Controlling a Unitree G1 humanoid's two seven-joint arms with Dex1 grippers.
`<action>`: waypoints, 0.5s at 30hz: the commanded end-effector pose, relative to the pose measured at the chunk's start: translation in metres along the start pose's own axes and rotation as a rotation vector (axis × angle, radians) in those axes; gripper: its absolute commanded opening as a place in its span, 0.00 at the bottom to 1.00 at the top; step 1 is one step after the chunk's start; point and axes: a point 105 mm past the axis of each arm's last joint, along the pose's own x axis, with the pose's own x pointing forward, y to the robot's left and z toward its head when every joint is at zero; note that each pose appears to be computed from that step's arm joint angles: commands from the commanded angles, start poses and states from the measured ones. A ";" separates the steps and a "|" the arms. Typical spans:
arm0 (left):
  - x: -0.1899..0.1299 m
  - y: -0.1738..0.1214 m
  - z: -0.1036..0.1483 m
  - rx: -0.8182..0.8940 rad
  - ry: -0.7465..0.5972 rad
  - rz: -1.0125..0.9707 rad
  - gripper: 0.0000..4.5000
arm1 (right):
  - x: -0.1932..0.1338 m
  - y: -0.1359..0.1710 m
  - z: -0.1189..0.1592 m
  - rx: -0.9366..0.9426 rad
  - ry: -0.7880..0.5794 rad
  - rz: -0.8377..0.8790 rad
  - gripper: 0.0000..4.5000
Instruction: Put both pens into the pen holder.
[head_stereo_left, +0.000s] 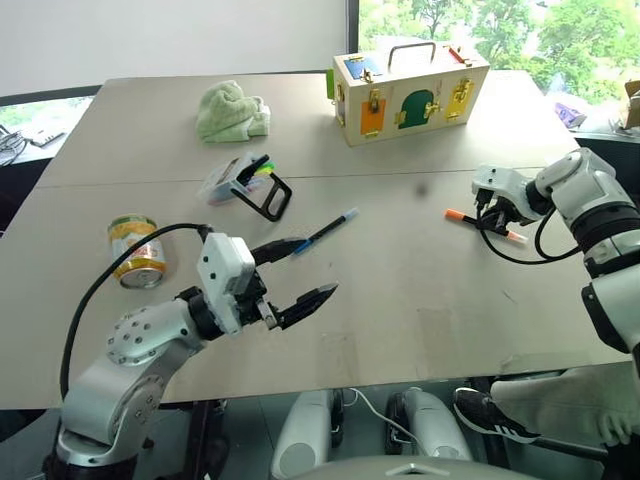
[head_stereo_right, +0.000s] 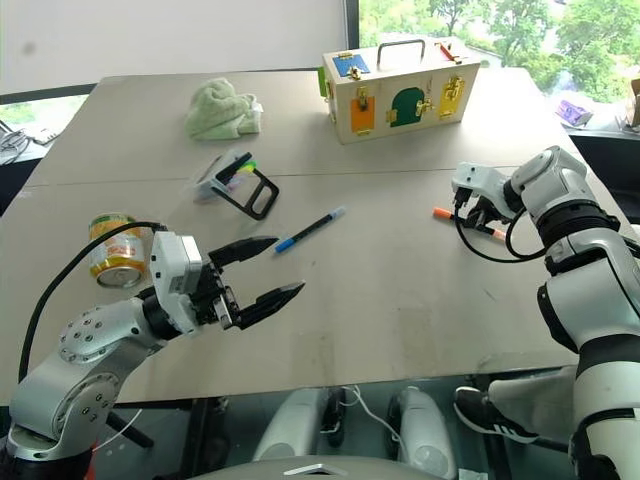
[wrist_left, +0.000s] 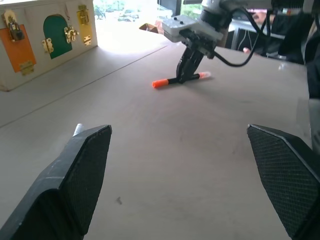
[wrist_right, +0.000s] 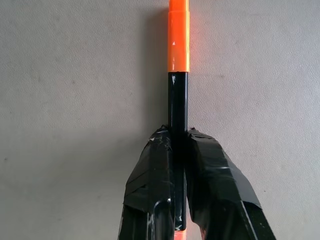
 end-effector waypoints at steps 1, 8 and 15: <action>0.009 -0.007 0.007 -0.192 -0.022 -0.048 1.00 | -0.026 0.010 0.023 0.111 -0.200 0.098 0.03; 0.039 0.007 0.017 -0.459 -0.102 -0.032 1.00 | -0.065 0.101 0.090 0.042 -0.470 0.290 0.03; 0.066 0.005 0.016 -0.549 -0.127 -0.078 1.00 | -0.065 0.159 0.127 0.040 -0.577 0.327 0.03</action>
